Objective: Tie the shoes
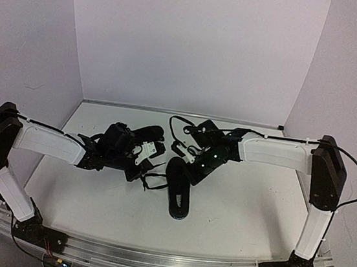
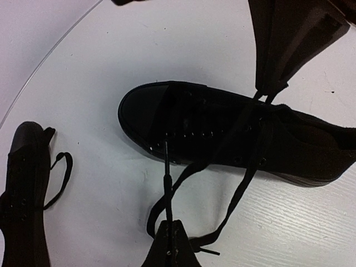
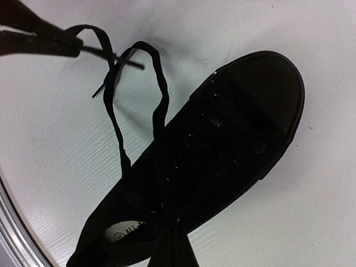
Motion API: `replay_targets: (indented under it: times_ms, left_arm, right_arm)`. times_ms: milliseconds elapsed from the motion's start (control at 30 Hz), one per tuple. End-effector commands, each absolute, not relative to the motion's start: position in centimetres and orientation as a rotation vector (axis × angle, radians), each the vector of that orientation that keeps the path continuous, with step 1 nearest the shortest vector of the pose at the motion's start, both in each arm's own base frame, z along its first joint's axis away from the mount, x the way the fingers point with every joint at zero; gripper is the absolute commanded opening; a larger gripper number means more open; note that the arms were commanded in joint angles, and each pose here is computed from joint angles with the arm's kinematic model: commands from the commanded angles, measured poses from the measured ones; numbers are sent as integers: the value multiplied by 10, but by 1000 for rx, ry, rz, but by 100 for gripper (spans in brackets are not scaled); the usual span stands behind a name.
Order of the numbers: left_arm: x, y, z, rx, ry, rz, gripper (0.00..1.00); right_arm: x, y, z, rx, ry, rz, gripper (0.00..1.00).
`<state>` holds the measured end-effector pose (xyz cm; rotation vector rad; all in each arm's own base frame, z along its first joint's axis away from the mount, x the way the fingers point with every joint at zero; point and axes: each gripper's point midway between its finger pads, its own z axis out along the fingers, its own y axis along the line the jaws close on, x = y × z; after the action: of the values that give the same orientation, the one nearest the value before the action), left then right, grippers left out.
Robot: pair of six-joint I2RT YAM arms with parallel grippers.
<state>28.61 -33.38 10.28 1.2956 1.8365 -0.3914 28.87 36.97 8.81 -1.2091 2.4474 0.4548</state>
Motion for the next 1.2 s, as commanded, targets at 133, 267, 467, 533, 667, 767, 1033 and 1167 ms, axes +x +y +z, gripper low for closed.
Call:
replay_targets:
  times_ms: [133,267,467,533,667,767,1033,1167]
  left_arm:
    - [308,-373,135,1428,1541,-443,0]
    - [307,-379,127,1478,1485,-472,0]
    - [308,-389,115,1534,1452,-490,0]
    - [310,-393,109,1544,1448,-483,0]
    - [310,-401,108,1565,1411,-492,0]
    - [297,-407,109,1623,1363,-522,0]
    - [258,-411,112,1736,1334,-651,0]
    - [244,-413,109,1775,1328,-671,0]
  right_arm:
    - [282,381,119,-1203,2299,589,0]
    - [281,381,125,-1213,2254,601,0]
    - [281,380,132,-1217,2207,598,0]
    - [280,379,133,-1222,2196,599,0]
    - [279,379,135,-1234,2180,604,0]
    - [280,378,133,-1233,2181,591,0]
    - [284,376,135,-1219,2172,564,0]
    - [285,375,137,-1210,2165,553,0]
